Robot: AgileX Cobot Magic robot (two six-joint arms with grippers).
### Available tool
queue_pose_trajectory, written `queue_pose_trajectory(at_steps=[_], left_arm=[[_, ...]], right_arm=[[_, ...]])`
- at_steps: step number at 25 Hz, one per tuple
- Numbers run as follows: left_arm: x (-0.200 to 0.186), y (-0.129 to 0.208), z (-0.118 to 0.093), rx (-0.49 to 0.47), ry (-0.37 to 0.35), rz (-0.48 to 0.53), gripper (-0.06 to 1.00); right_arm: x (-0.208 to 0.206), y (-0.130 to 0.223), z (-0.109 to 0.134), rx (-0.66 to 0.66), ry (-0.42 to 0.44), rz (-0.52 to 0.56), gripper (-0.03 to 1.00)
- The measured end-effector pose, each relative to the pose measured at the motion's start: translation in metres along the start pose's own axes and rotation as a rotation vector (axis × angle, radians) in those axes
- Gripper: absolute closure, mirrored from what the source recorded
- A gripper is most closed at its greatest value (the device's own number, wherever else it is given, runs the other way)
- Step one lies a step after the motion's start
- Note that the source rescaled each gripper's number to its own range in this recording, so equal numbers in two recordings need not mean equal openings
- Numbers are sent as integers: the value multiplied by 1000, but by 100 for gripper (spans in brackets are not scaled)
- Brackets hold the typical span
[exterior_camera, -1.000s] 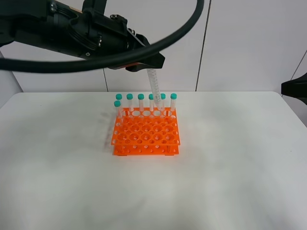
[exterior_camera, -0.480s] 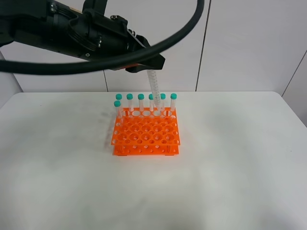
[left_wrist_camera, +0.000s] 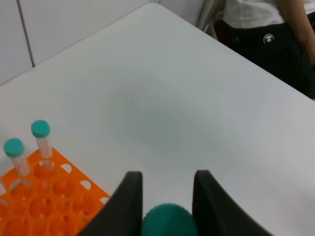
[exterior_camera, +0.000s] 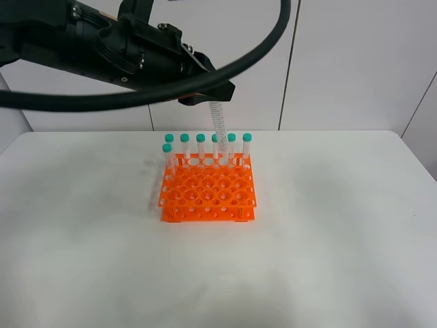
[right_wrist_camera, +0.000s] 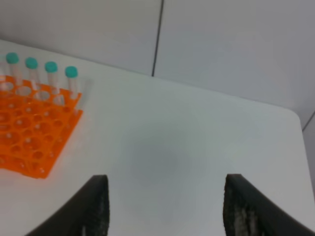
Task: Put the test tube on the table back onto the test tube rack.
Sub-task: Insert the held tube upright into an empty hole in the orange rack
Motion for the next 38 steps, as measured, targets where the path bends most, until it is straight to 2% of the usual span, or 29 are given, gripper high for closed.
queue_pose_trajectory(at_steps=[11,17,24,38], left_arm=[[0,4,0,19,4,16,94],[0,4,0,22,5,17,94],[0,4,-1,22,6,18,94],[2,14,1,18,9,53,94]], right_arm=[[-31,39,12,23,7,2,43],[-48,53,13,147,26,-31,43],[-19,95,24,179,9,118,43],[-9,96,22,174,27,92,43]])
Point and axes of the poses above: a point on each arm's last joint axis where the gripper is mounted, x pointing out along that axis toward the gripper, z along the wrist's bending axis when the last joint is at zero, y = z × x, the point moved 8 cm from there along x, pointing out along that axis toward the gripper, and after that the axes turned 11 degrees about -x, right-handed, at the moved point
